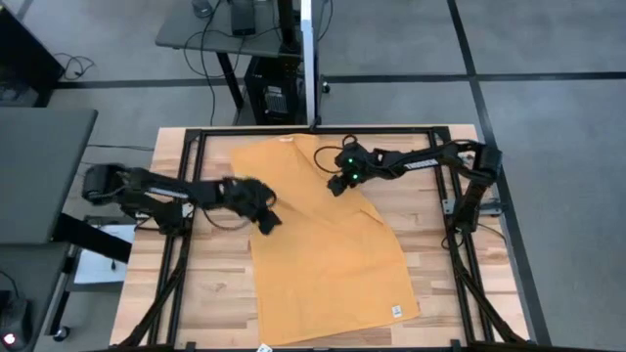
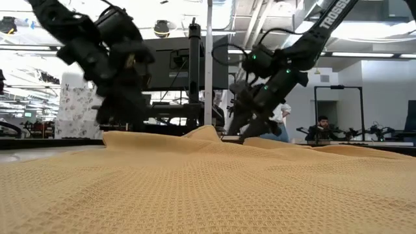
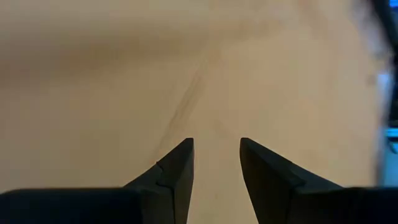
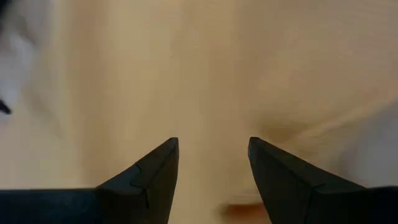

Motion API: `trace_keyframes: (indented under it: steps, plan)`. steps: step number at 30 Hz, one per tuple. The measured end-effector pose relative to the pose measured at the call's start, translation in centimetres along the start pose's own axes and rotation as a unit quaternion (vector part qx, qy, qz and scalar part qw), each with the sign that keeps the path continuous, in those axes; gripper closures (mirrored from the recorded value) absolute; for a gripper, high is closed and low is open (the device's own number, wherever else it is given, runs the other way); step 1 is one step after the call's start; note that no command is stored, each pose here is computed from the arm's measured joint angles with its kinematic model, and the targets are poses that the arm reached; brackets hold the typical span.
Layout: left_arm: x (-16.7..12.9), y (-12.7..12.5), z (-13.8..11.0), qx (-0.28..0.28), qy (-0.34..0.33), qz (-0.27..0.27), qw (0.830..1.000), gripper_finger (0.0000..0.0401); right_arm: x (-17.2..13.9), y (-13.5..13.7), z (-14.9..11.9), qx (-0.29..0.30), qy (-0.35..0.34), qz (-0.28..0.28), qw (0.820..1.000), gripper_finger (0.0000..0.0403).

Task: Roll towel
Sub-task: Fold the yellow towel

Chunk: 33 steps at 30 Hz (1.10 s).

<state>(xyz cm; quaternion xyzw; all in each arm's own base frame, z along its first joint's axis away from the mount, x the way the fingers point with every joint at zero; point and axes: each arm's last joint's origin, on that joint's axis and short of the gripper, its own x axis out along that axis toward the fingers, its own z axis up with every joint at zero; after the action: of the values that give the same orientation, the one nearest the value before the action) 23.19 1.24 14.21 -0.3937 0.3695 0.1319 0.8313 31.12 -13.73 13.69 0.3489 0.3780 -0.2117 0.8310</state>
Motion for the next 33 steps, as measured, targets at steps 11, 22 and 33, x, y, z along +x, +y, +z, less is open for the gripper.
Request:
trace_keyframes:
  steps: [11, 22, 33]
  plan:
    - [3.7, -1.2, -4.6, -0.005, 0.072, 0.016, 0.997, 0.0289, -5.4, -5.3, 1.7, -0.069, 0.013, -0.151, 0.986, 0.0214]
    - [1.6, -1.3, -3.0, -0.016, 0.039, -0.012, 0.999, 0.0288, -9.5, -3.8, 3.7, -0.073, -0.098, -0.107, 0.987, 0.0214]
    - [1.3, -1.3, -3.6, -0.018, 0.057, 0.007, 0.998, 0.0288, -1.6, -7.0, 5.1, 0.035, -0.077, -0.050, 0.995, 0.0248]
